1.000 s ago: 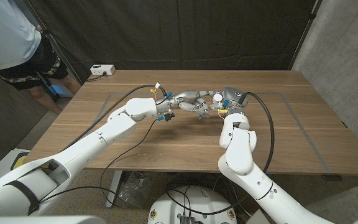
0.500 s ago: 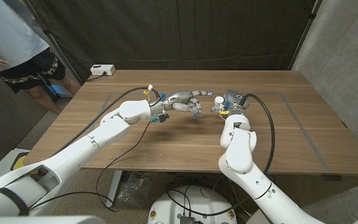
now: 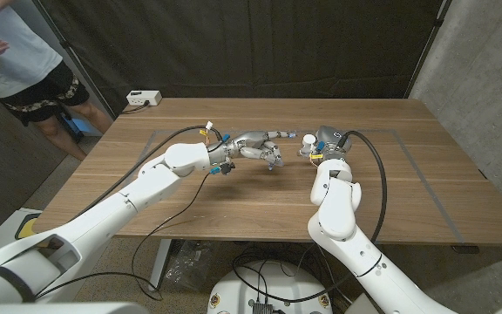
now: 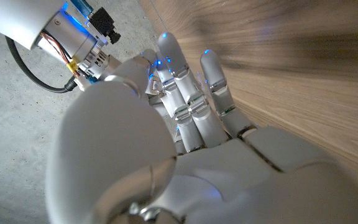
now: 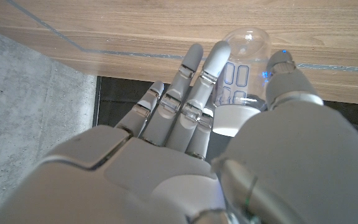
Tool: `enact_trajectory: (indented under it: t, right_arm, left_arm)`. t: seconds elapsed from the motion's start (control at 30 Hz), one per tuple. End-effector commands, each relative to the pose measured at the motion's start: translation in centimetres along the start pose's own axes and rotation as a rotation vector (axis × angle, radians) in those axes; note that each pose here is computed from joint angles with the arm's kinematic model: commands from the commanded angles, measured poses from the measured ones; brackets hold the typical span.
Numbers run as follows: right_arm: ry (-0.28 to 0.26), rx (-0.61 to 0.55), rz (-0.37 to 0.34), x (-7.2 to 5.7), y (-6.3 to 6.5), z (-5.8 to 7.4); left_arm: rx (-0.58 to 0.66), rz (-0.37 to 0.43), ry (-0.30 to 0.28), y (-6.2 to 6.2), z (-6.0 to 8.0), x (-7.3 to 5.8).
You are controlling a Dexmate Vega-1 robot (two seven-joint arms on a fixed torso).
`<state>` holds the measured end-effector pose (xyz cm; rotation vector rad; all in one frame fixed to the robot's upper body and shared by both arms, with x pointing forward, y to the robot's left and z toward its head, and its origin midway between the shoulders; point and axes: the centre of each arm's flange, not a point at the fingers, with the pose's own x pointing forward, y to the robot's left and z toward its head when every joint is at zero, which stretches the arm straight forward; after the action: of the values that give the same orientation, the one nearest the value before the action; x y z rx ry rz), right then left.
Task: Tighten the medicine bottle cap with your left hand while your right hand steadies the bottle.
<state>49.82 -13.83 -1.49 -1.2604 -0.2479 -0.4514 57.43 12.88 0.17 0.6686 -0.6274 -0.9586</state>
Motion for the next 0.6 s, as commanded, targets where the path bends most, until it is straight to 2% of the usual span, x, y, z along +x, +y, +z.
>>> enact_trajectory:
  t: [0.03,0.6]
  right_arm:
    - [0.005,-0.004,0.003,0.22,0.03,-0.16]
    - [0.000,-0.010,0.013,-0.05,0.07,-0.27]
  left_arm:
    - [-0.023,-0.049,-0.015,-0.48,-0.14,0.75]
    - [-0.017,-0.053,-0.020,-0.77,0.12,1.33]
